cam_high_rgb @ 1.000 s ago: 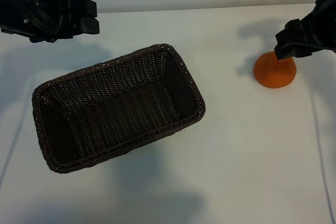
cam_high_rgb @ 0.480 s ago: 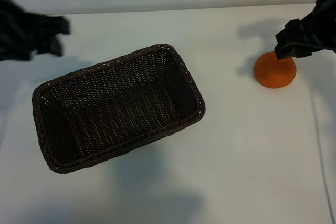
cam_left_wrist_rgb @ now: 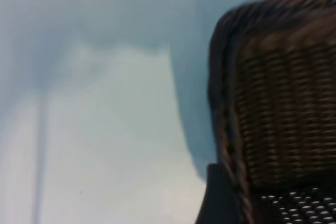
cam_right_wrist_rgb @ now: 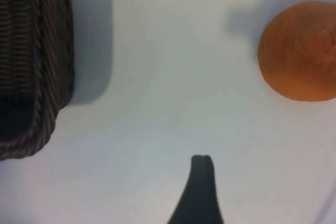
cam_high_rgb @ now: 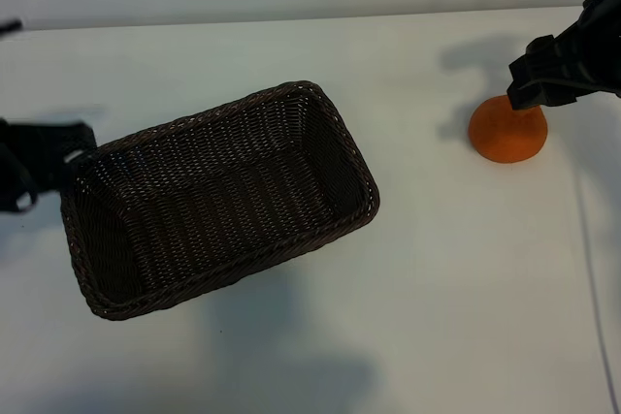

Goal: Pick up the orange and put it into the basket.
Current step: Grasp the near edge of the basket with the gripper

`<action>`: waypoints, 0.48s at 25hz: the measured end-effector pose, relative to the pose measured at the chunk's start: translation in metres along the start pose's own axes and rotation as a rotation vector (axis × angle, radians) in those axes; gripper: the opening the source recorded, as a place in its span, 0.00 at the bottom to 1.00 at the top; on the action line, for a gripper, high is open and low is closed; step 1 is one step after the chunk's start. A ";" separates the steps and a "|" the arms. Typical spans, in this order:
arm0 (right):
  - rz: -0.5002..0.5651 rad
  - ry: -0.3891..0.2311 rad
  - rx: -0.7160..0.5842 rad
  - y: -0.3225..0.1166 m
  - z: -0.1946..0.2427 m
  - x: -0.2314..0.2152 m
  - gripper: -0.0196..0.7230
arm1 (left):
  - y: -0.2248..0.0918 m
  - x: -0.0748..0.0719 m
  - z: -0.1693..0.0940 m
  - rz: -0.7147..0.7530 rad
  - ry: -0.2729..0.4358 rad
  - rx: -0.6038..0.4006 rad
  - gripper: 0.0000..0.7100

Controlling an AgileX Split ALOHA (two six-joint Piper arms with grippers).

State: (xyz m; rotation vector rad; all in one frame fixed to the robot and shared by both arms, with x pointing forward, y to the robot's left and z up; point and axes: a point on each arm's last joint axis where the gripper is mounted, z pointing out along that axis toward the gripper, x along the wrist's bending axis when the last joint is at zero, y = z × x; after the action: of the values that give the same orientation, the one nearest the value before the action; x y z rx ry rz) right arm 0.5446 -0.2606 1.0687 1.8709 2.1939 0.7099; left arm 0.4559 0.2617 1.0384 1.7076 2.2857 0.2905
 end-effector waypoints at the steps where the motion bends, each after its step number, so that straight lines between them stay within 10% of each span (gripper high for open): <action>1: 0.000 0.000 0.000 0.000 0.000 0.000 0.83 | -0.003 0.001 0.004 -0.011 0.000 0.003 0.76; 12: 0.001 0.001 0.000 0.000 0.000 0.000 0.83 | -0.013 0.003 0.034 -0.094 0.005 0.024 0.76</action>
State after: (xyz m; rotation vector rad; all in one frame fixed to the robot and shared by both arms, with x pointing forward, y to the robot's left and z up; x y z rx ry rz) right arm 0.5446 -0.2606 1.0687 1.8718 2.1937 0.7112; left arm 0.4547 0.2613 1.0022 1.6061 2.3739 0.2500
